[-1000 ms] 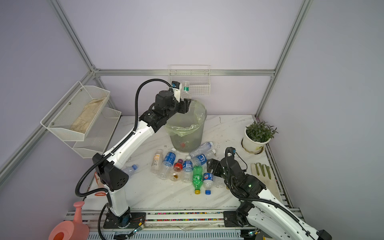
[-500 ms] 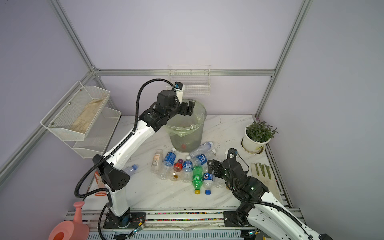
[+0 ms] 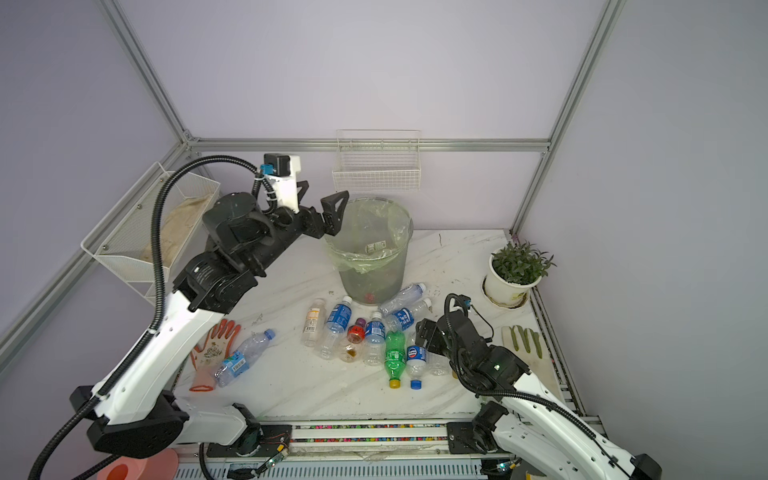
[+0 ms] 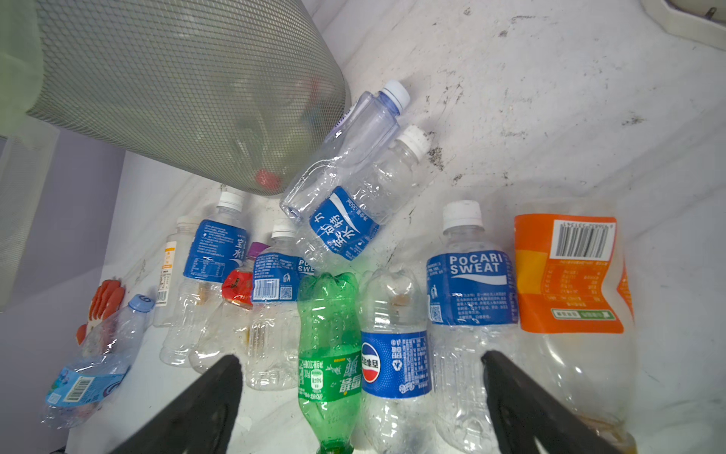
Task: Throw the plastic bottles in the bin
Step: 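Lower the empty left gripper onto a blue-capped clear bottle near the glove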
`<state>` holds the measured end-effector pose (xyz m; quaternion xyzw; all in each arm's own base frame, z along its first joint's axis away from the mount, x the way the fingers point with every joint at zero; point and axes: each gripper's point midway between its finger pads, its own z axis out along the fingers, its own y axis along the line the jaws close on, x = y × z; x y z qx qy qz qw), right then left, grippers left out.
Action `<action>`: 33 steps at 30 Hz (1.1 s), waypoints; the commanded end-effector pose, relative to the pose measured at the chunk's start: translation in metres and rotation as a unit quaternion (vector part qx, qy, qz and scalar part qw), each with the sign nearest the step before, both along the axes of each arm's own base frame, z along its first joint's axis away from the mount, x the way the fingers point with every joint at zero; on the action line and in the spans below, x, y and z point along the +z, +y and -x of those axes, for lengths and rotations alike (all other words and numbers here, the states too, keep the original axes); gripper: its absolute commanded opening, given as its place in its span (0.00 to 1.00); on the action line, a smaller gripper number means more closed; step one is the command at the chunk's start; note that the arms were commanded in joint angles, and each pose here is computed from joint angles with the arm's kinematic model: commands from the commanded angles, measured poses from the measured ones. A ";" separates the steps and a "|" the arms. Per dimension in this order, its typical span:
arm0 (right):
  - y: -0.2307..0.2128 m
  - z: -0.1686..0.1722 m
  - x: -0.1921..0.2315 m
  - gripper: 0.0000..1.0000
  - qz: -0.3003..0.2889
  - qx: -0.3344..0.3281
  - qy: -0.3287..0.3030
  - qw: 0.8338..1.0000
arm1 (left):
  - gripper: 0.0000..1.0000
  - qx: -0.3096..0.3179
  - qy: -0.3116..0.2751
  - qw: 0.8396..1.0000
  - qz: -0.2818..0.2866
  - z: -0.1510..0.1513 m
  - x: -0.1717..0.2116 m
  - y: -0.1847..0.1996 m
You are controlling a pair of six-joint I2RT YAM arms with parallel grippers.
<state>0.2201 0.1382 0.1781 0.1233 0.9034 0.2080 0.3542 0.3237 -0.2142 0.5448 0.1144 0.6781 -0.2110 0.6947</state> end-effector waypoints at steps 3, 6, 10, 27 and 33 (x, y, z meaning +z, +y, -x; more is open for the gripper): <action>-0.003 -0.006 -0.008 0.97 0.036 -0.010 0.018 0.999 | 1.00 0.022 0.008 1.000 0.014 0.023 -0.026 0.027; 0.001 -0.010 -0.010 0.97 0.040 -0.010 0.022 0.999 | 1.00 0.037 0.022 0.999 0.008 0.035 -0.046 0.043; 0.005 -0.015 -0.013 0.97 0.044 -0.009 0.026 0.999 | 1.00 0.075 0.054 0.996 -0.013 0.045 -0.089 0.067; 0.030 -0.030 -0.013 0.95 0.039 0.018 0.032 0.999 | 1.00 0.230 0.247 0.941 -0.009 0.052 -0.251 0.156; 0.037 -0.029 -0.010 0.95 0.031 0.040 0.031 0.998 | 1.00 0.284 0.305 0.908 0.030 0.055 -0.297 0.186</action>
